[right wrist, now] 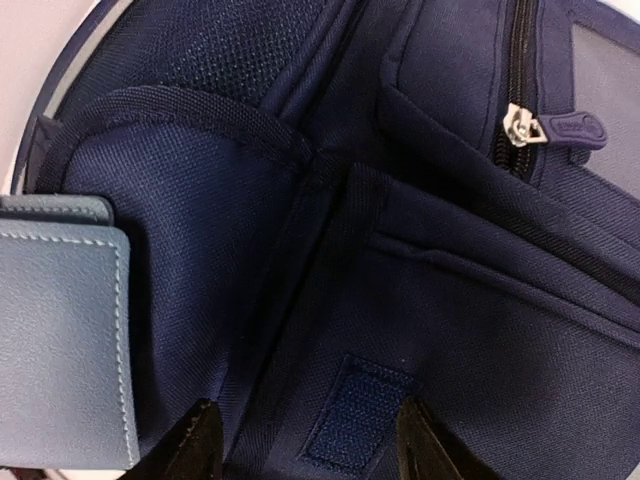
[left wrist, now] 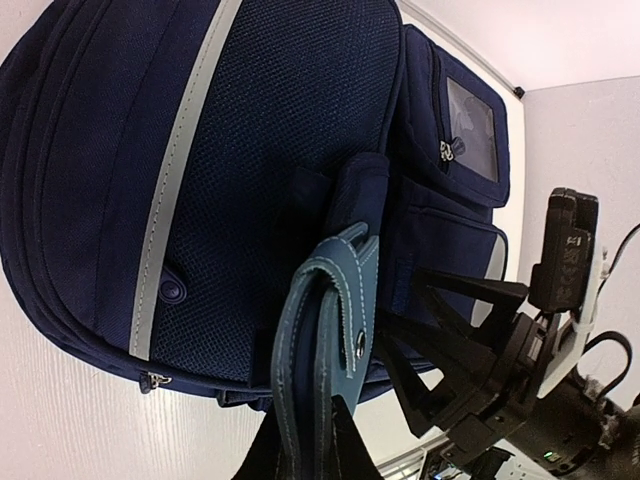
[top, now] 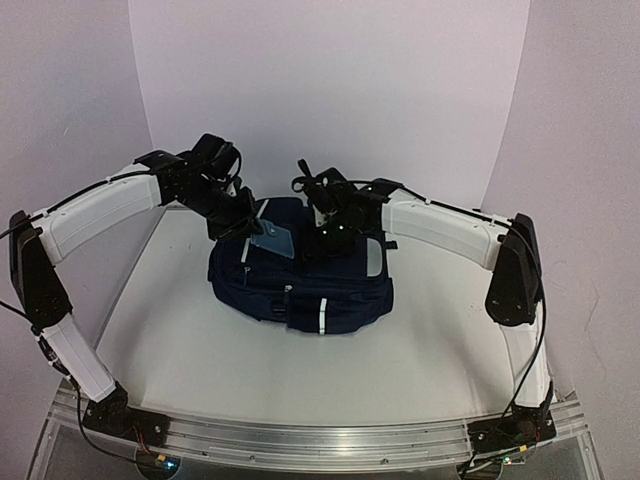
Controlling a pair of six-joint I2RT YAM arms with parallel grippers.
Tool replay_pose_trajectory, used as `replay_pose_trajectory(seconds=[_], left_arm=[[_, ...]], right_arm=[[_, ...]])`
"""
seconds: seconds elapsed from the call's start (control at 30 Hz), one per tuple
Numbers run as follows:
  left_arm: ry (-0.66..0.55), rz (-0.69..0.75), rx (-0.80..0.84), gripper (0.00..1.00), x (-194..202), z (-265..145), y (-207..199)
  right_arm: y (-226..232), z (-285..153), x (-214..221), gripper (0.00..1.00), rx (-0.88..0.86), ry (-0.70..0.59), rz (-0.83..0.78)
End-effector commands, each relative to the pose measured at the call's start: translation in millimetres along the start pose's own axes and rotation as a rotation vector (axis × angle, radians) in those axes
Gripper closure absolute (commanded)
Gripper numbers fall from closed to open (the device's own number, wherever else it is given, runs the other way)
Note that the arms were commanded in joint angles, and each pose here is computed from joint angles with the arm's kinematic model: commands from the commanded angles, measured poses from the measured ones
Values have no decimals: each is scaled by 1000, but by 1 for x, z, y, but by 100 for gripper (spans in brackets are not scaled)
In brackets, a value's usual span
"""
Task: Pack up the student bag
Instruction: Place the personal item in the student bag.
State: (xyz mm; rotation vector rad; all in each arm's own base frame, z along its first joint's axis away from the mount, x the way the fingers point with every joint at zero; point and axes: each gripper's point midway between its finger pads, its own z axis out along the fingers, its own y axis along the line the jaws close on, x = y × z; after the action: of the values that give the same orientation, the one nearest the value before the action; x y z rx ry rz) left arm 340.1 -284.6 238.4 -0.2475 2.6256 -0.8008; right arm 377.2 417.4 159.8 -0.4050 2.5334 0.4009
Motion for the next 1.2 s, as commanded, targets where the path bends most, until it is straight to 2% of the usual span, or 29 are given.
replay_pose_trajectory(seconds=[0.0, 0.07, 0.2, 0.3, 0.33, 0.53, 0.67, 0.87, 1.17], left_arm=[[-80, -11, 17, 100, -13, -17, -2], [-82, -12, 18, 100, -13, -17, -2], [-81, 2, 14, 100, -13, -16, -2], [-77, 19, 16, 100, -14, -15, -3], [-75, 28, 24, 100, -14, -14, -5], [-93, 65, 93, 100, -19, -15, -20], [-89, 56, 67, 100, -19, -12, -15], [-100, 41, 56, 100, -19, -14, -11], [-111, 36, 49, 100, -17, -17, -7]], right_arm=[[-24, 28, 24, 53, 136, 58, -38], [-31, 27, 31, 69, 164, 74, -51], [-25, 12, 23, 89, 135, 58, -71], [-14, -8, 6, 99, 87, 14, -85], [-12, -15, 1, 100, 75, 0, -88], [4, -40, -11, 99, -20, -36, -93], [11, -39, -17, 78, -47, -49, -81], [11, -24, -16, 68, -31, -38, -45], [8, 1, -6, 65, 26, -18, -47]])
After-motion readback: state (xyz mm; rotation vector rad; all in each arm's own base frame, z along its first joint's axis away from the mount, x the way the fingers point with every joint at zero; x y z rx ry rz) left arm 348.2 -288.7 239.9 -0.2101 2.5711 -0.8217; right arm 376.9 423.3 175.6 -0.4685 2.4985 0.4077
